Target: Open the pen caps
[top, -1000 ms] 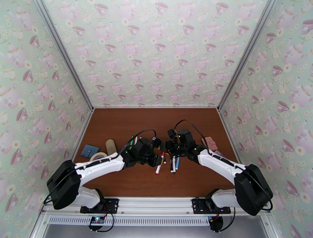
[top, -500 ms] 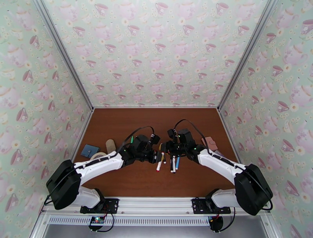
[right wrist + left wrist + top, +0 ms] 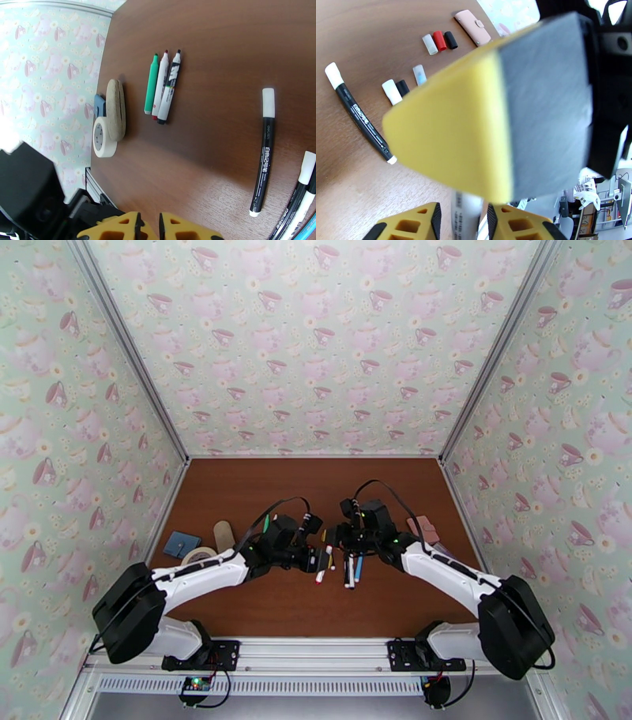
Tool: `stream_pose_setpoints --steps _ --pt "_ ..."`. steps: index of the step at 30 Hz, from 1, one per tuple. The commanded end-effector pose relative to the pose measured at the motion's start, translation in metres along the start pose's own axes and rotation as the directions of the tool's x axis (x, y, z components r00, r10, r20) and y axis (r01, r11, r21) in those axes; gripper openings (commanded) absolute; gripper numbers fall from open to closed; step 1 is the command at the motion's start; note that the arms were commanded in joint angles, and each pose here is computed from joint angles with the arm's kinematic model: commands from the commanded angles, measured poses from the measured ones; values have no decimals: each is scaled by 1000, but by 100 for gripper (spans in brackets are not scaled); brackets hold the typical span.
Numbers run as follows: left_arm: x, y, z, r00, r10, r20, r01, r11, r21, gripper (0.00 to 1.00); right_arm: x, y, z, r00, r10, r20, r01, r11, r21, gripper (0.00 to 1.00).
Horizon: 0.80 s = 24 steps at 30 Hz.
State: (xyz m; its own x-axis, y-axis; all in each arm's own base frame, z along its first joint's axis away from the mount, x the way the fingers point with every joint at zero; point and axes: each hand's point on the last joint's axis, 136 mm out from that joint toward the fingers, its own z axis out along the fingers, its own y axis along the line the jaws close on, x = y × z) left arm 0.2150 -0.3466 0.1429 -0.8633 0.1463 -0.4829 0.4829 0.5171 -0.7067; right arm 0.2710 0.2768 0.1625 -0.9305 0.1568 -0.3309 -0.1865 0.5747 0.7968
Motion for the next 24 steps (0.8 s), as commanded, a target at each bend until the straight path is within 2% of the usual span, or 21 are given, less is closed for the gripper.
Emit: stream_pose_setpoints --steps 1,5,10,15,18,21,24 --pt "-1 -13 0 1000 15 11 -16 998 60 37 -11 15 -6 999 13 52 -11 999 -41 10" --pt "-5 -15 1 1000 10 23 -11 998 62 28 -12 14 -6 997 41 69 -37 998 -48 9" --pt "-3 -9 1 1000 -3 22 2 999 41 11 -16 11 -12 992 59 116 -55 998 -35 4" --pt "-2 -17 -8 1000 -7 15 5 994 112 4 -18 24 -19 993 15 119 -4 996 -92 4" --pt "3 -18 -12 1000 5 -5 -4 994 105 2 -24 33 -28 991 -10 136 29 990 -136 3" --pt "5 -10 -15 1000 20 0 -20 999 29 2 -32 34 -38 987 -15 162 37 990 -139 3" --pt "9 0 -16 996 88 -8 -88 986 -142 2 -41 21 -46 982 19 186 -6 997 -75 3"
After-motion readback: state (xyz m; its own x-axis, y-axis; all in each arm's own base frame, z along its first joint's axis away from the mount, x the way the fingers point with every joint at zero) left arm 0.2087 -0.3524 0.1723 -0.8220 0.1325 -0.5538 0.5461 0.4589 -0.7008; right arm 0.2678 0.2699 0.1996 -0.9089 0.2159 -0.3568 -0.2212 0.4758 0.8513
